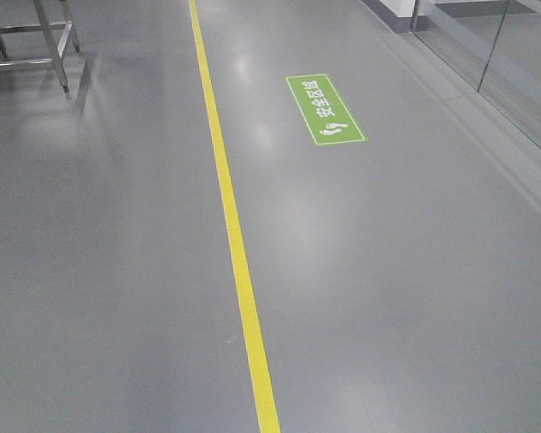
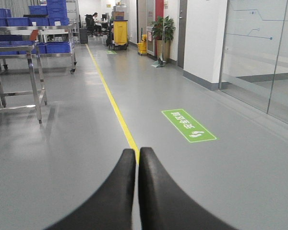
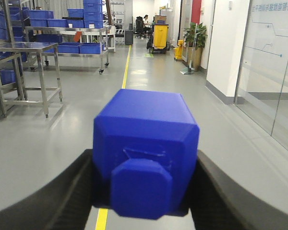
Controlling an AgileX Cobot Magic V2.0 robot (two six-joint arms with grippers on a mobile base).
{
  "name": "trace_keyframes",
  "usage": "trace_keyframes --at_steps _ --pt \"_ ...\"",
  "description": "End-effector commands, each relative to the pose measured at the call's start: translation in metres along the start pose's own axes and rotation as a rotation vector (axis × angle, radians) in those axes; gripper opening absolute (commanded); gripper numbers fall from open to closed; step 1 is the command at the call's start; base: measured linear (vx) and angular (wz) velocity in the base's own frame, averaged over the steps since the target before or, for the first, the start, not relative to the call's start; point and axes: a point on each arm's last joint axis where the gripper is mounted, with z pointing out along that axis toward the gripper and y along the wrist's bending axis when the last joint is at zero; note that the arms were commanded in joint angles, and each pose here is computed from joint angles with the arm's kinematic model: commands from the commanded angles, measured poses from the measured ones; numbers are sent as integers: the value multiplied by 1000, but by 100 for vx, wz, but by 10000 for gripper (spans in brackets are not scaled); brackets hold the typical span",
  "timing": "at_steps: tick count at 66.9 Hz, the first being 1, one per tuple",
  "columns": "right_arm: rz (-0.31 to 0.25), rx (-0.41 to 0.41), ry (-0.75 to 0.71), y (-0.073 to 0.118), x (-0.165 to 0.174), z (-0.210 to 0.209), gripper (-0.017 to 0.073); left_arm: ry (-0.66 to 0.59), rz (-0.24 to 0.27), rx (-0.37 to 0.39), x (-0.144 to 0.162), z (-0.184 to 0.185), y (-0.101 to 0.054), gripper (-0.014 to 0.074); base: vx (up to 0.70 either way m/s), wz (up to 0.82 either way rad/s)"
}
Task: Pour parts from conveyor to right shelf
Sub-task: 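Drive along the yellow-lined aisle carrying the blue part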
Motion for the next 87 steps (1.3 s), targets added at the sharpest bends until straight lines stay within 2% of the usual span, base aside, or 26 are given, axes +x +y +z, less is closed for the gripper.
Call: trace_keyframes --at_steps 1,52,87 --pt "-21 1 -90 0 -15 -1 -5 -110 -14 10 -14 -2 -1 -6 34 6" --pt "-21 1 -89 0 -15 -1 -5 -110 -14 10 -14 -2 -1 -6 47 20" --pt "-21 1 -89 0 -15 -1 -5 -110 -14 10 -14 -2 -1 -6 54 -6"
